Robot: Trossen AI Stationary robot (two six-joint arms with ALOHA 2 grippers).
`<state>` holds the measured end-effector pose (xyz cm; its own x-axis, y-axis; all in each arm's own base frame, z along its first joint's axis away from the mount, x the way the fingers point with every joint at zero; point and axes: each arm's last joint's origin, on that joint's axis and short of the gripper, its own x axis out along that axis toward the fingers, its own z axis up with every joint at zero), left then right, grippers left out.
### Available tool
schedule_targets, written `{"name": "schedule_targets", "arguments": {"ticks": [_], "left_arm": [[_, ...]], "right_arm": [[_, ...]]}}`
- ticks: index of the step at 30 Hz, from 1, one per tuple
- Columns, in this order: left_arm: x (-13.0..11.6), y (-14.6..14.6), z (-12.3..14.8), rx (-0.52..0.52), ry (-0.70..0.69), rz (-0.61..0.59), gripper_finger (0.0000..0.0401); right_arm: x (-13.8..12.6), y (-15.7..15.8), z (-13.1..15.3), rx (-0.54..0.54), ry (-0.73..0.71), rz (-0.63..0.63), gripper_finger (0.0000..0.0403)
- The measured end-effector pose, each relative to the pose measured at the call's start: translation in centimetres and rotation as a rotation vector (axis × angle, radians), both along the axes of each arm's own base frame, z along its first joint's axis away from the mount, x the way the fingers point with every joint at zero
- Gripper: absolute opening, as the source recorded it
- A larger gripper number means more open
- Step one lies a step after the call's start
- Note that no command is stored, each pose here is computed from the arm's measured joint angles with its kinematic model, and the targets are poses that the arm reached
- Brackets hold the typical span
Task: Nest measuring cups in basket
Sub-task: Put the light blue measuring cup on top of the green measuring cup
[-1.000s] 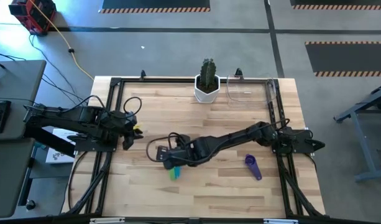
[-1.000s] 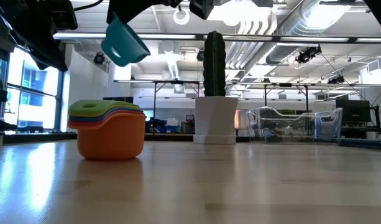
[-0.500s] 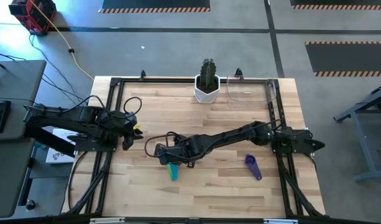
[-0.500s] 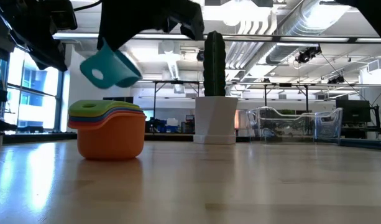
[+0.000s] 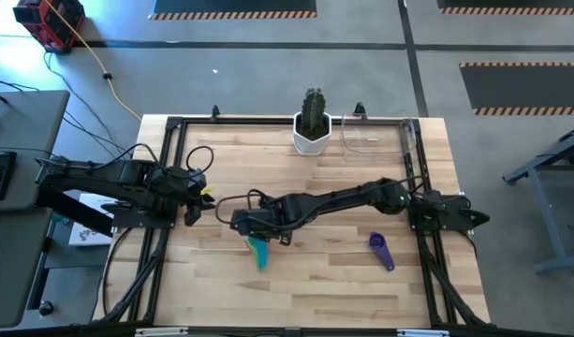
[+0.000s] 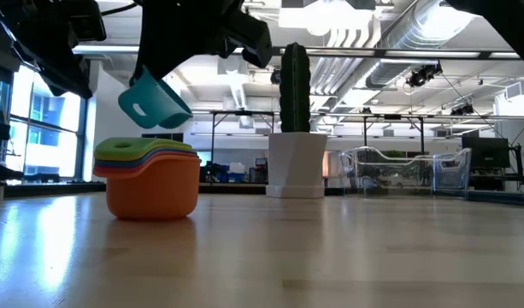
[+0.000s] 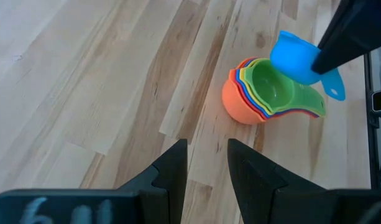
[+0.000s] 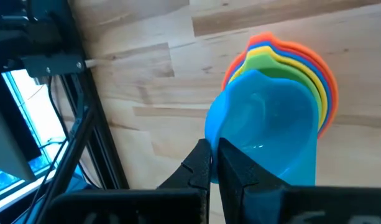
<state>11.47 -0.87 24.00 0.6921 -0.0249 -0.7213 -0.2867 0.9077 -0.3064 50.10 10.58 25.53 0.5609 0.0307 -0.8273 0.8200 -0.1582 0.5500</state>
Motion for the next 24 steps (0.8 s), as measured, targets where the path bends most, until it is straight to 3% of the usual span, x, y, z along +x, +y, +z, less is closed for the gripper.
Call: {"name": "schedule_targets", "arguments": {"ticks": [11,24], "left_arm": [[0.0,0.0,0.0,0.026,-0.001,-0.023,0.0103],[0.0,0.0,0.0,0.026,-0.002,-0.022,0.0103]], "right_arm": [[0.3,0.0,-0.8,0.098,0.031,0.030,0.0000],[0.8,-1.0,-1.9,0.098,0.057,0.035,0.0000]]}}
